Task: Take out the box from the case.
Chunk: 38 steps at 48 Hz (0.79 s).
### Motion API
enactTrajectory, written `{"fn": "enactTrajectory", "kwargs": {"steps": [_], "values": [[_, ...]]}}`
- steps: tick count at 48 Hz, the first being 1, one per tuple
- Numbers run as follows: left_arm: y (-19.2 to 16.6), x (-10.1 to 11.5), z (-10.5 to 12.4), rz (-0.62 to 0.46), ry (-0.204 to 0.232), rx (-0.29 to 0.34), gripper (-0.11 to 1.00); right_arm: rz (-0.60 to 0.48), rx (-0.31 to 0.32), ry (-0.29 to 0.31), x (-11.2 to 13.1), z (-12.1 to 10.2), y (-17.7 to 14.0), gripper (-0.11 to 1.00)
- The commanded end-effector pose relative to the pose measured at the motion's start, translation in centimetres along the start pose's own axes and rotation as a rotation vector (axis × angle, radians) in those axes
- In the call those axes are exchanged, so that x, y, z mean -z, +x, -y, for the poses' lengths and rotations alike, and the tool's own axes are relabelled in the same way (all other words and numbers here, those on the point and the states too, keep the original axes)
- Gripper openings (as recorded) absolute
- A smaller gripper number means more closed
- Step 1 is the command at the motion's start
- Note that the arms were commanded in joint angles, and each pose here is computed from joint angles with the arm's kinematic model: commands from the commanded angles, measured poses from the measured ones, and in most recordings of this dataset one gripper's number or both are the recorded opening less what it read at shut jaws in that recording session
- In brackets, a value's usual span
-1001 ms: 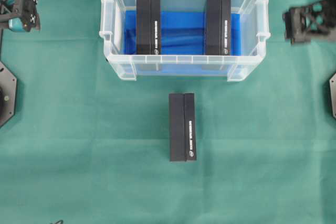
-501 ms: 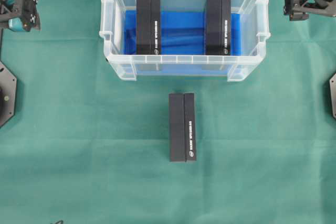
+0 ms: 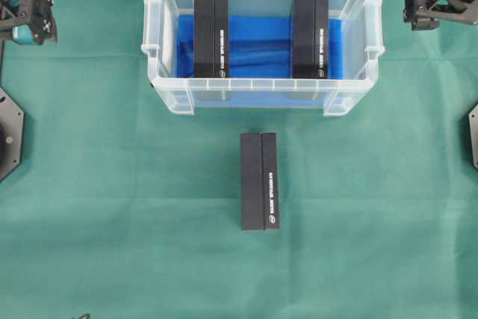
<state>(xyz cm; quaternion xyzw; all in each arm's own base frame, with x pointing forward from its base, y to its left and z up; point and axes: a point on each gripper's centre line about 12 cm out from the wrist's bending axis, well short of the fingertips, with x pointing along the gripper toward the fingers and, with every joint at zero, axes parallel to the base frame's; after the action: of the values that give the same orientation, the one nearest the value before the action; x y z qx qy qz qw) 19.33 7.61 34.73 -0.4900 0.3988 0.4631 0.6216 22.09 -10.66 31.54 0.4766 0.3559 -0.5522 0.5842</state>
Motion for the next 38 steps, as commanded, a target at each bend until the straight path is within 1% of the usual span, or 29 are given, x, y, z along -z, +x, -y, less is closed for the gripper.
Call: {"fn": "enactTrajectory", "kwargs": {"steps": [1, 10, 19, 30, 38], "values": [[-0.8, -0.4, 0.3, 0.019, -0.008, 0.028, 0.92, 0.008, -0.018, 0.005, -0.2, -0.2, -0.5, 0.91], [-0.7, -0.7, 0.9, 0.025, -0.010, 0.044, 0.92, 0.010, -0.019, 0.003, -0.3, -0.2, -0.5, 0.91], [-0.1, -1.4, 3.0, 0.016, 0.002, 0.027, 0.92, 0.012, -0.018, 0.003, -0.3, -0.2, -0.5, 0.91], [0.4, -2.2, 6.9, 0.007, 0.022, 0.025, 0.92, 0.016, -0.019, -0.002, -0.3, -0.2, -0.4, 0.91], [0.8, -2.5, 10.7, 0.000, 0.054, 0.038, 0.92, 0.021, -0.015, -0.005, -0.4, -0.1, -0.3, 0.91]]}}
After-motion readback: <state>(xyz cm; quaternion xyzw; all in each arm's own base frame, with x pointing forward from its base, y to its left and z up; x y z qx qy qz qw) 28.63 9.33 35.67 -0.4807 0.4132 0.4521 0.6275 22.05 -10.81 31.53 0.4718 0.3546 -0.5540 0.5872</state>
